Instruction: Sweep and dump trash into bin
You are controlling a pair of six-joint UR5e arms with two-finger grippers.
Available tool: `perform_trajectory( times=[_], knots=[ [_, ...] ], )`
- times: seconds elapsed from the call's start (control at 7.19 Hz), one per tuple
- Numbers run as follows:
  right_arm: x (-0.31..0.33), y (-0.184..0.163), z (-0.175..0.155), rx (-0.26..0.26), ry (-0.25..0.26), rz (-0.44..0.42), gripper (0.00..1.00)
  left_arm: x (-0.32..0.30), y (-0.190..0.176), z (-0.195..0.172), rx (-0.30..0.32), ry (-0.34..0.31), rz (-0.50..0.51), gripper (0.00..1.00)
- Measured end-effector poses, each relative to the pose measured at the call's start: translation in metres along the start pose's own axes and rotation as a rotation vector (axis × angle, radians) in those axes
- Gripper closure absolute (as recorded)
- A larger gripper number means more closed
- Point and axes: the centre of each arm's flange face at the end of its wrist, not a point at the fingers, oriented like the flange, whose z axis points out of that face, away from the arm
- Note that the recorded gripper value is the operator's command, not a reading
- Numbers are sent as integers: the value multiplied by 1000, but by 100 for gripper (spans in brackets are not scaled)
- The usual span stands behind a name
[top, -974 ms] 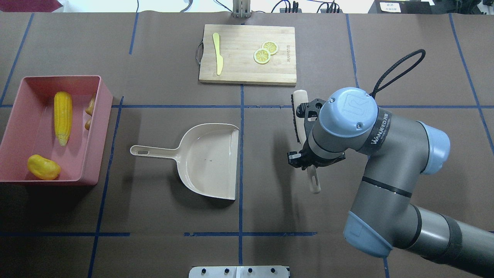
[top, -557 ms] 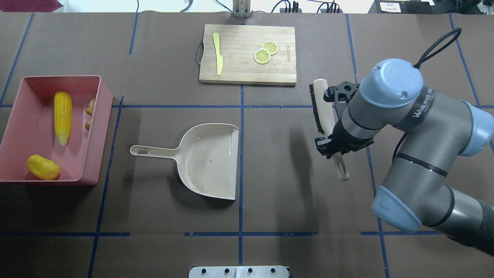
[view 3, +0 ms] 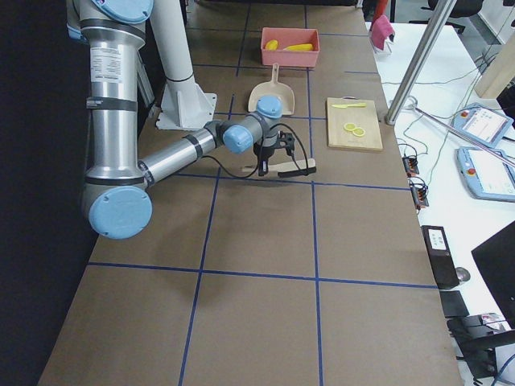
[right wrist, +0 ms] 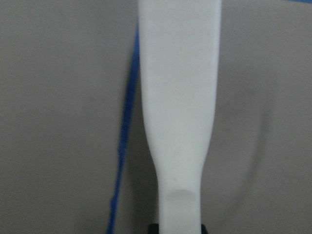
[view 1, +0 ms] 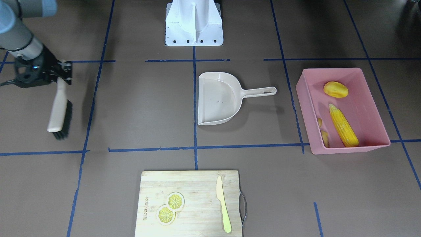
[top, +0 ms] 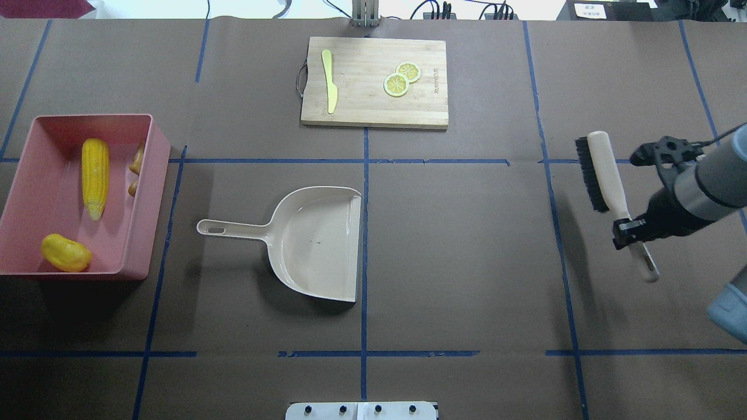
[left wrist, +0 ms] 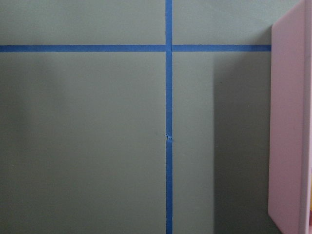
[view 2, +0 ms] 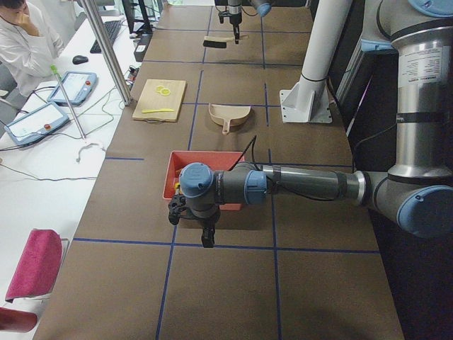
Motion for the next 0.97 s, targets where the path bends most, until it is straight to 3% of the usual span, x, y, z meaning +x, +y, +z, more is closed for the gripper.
perform_trajectory(
  times=[0.28, 0.7, 0.97],
  knots=[
    [80, 44, 26, -9, 10, 33, 99, 0, 1, -6, 14, 1, -1, 0],
    [140, 66, 60, -15, 18, 55, 97, -2, 4, -12, 25, 2, -7, 0],
    [151, 70, 62, -17, 25, 69, 71, -3, 6, -14, 31, 2, -8, 0]
  ],
)
